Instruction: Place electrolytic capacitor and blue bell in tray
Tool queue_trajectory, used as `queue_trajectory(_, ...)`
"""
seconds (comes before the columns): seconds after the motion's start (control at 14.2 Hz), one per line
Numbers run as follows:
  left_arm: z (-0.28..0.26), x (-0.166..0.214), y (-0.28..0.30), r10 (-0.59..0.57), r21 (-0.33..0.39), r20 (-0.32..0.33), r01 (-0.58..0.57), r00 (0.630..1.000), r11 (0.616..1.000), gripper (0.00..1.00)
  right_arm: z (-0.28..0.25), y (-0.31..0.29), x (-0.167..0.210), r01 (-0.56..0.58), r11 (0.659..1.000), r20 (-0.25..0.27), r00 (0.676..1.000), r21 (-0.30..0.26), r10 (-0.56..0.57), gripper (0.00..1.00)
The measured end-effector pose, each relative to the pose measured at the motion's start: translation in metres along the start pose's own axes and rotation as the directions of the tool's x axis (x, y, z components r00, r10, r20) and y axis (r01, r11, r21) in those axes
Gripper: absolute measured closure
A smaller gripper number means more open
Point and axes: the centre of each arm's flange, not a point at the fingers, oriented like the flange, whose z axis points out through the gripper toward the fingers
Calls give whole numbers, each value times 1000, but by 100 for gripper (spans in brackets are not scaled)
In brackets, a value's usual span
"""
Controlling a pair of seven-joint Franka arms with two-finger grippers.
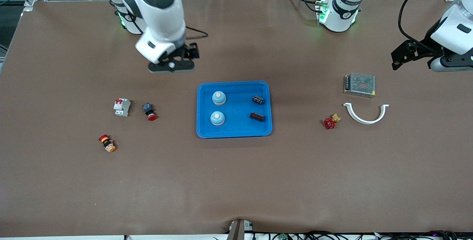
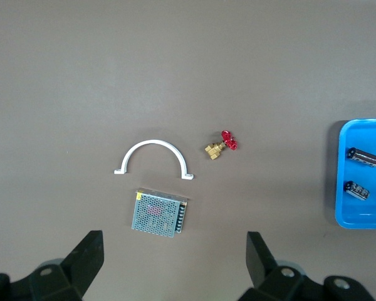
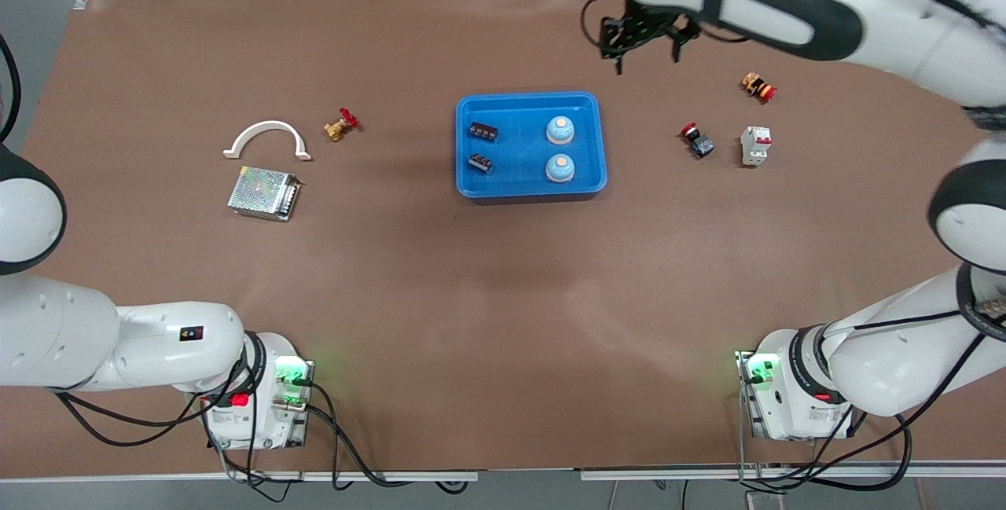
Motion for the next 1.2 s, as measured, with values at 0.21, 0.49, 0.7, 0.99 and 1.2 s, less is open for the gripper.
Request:
queue_trajectory(0.21, 0, 0, -1, -2, 0, 0, 2, 1000, 1000, 0, -36, 54, -19, 28, 1000, -11, 1000, 9, -28, 0)
queue_trajectory(0.49, 0, 0, 0, 0, 0, 0, 0, 1000, 1000, 0, -58, 140, -34, 50, 998, -44, 998, 32, -49, 0)
queue_trajectory(0.7, 0, 0, -1, -2, 0, 0, 2, 1000, 1000, 0, -56, 208, -26, 43, 998, -63, 997, 50, -40, 0)
queue_trajectory(0.99, 0, 0, 0, -1, 0, -1, 1, 1000, 1000, 0, -46, 279, -14, -3, 998, -90, 996, 68, 9, 0)
queue_trajectory(1.2, 0, 0, 0, -1, 0, -1, 1, 1000, 1000, 0, -45, 307, -12, -52, 996, -108, 992, 75, 60, 0)
